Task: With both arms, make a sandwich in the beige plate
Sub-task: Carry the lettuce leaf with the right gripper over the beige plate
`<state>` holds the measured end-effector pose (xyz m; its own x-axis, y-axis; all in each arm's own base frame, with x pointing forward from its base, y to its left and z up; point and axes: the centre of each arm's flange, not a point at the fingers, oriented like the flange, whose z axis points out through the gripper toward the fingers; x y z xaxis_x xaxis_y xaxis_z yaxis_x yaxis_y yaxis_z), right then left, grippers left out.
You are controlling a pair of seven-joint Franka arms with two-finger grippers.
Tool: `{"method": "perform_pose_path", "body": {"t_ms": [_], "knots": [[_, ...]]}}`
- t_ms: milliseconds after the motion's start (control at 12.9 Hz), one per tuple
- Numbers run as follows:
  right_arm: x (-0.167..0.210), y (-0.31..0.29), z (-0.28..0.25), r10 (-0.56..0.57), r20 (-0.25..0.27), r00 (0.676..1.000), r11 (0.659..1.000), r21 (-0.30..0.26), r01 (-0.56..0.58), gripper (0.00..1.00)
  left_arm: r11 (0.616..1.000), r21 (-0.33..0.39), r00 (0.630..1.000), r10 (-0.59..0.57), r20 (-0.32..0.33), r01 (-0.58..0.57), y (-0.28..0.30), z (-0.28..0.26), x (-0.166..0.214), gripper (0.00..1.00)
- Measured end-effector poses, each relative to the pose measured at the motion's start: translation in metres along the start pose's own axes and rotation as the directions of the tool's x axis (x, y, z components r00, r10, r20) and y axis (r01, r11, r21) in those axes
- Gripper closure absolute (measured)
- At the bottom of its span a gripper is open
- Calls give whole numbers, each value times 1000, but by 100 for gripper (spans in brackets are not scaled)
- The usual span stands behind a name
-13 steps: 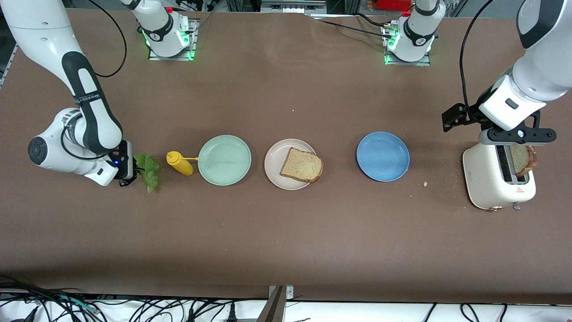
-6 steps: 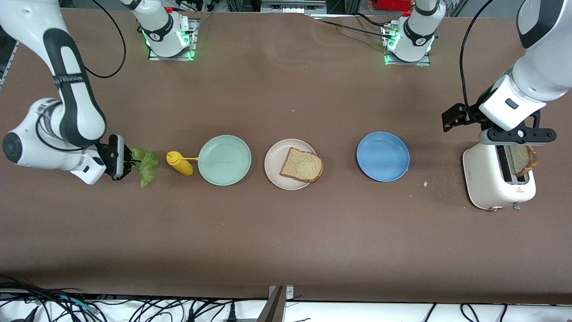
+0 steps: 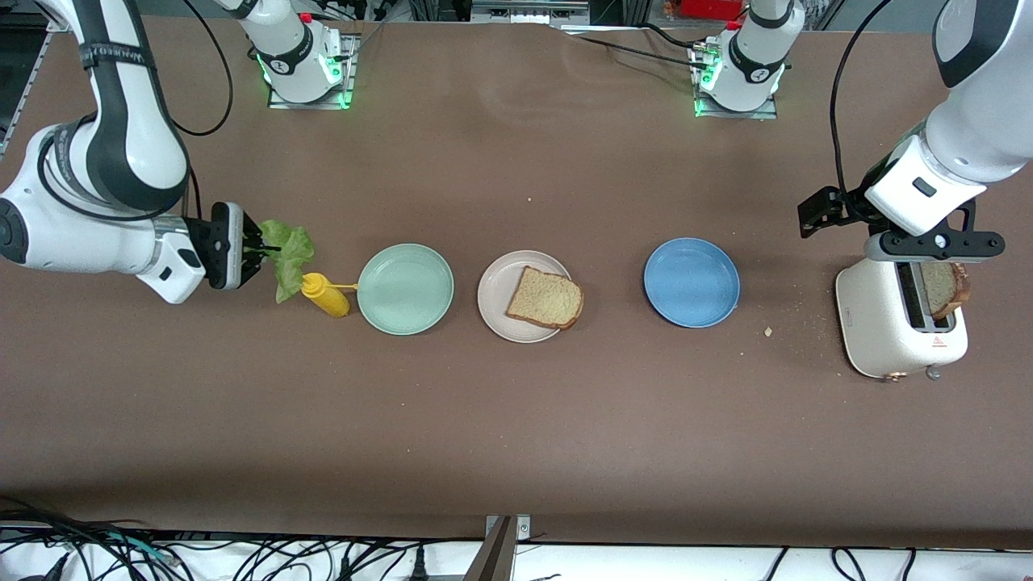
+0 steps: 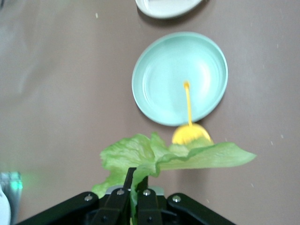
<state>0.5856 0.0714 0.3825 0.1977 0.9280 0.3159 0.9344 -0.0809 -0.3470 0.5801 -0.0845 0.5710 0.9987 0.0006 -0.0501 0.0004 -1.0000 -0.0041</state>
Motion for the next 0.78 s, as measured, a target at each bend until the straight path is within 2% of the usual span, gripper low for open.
{"method": "perform_pose_path", "body": {"t_ms": [310, 543, 776], "knots": [[73, -25, 0, 91, -102, 991, 995, 41, -87, 96, 1000, 0, 1000, 0, 0, 0, 0, 0, 0, 0], [144, -37, 13, 133, -150, 980, 990, 67, -124, 96, 1000, 0, 1000, 0, 0, 0, 0, 0, 0, 0], [199, -22, 60, 181, -184, 966, 983, 41, -177, 96, 1000, 0, 1000, 0, 0, 0, 0, 0, 0, 0]]}}
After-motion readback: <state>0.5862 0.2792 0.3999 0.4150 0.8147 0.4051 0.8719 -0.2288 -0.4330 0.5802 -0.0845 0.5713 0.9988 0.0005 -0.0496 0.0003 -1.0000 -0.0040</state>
